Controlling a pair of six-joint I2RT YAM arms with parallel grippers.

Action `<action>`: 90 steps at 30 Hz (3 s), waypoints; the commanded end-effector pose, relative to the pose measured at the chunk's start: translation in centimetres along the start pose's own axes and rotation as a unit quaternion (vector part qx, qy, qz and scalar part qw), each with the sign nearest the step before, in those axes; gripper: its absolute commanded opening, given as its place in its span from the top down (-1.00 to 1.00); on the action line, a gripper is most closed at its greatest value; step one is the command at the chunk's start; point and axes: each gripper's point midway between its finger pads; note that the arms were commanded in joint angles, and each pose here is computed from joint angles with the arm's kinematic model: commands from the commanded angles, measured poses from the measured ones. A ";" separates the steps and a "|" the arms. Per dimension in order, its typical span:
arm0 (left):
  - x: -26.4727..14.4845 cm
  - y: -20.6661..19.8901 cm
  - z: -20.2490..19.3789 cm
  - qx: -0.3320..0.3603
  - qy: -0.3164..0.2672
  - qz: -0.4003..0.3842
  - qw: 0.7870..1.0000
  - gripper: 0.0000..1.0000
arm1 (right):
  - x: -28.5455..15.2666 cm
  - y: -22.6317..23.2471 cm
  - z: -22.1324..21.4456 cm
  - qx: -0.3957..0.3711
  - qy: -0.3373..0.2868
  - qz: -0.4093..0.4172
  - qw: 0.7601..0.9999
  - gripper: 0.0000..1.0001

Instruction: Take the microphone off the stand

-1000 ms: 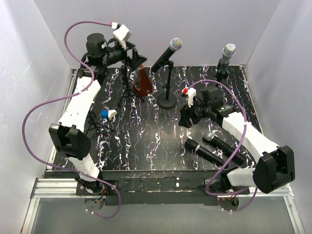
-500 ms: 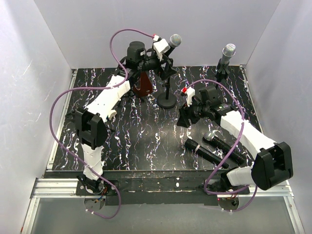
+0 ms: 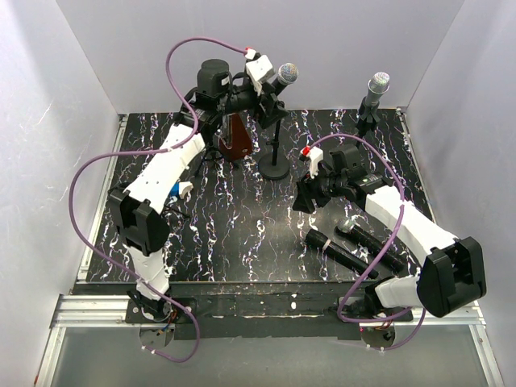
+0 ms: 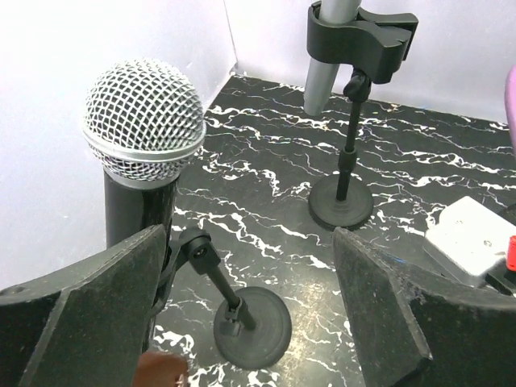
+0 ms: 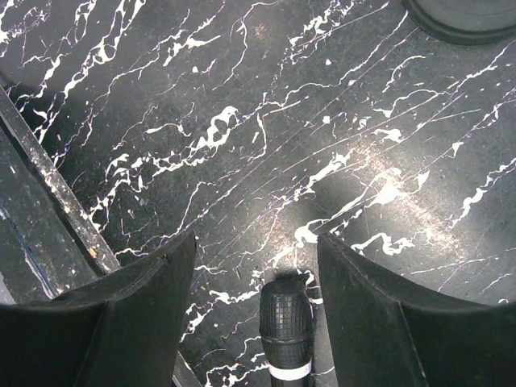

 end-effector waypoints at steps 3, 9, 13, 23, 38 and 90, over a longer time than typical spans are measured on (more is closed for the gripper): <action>-2.9 0.4 4.5 0.058 -0.028 0.052 0.997 -0.75 | -0.8 0.2 1.3 -0.020 -0.024 0.002 1.000 -0.37; 0.1 4.0 4.8 0.067 -0.054 0.090 0.992 -0.75 | -0.5 0.2 1.5 -0.016 -0.022 0.011 1.000 -0.36; 2.2 4.6 3.3 0.071 -0.048 0.067 0.994 -0.70 | 0.0 0.1 1.8 -0.011 -0.034 0.011 0.999 -0.36; 3.0 4.4 4.3 0.072 -0.089 0.051 0.992 -0.01 | -1.0 0.4 1.8 -0.028 -0.028 0.008 0.999 -0.35; -4.2 -2.0 6.3 0.009 -0.080 0.049 0.996 1.00 | -1.6 -0.9 5.0 -0.074 -0.056 -0.015 0.996 -0.35; -13.0 -4.5 15.2 0.122 -0.116 0.139 0.976 1.00 | 6.4 -0.6 11.6 -0.140 -0.232 0.041 0.962 0.97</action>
Point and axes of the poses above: each gripper's point midway between its finger pads, its own x axis out along the fingers, its own y axis along the line the jaws close on, z = x × y, and after that the axes turned 11 degrees about -x, right-handed
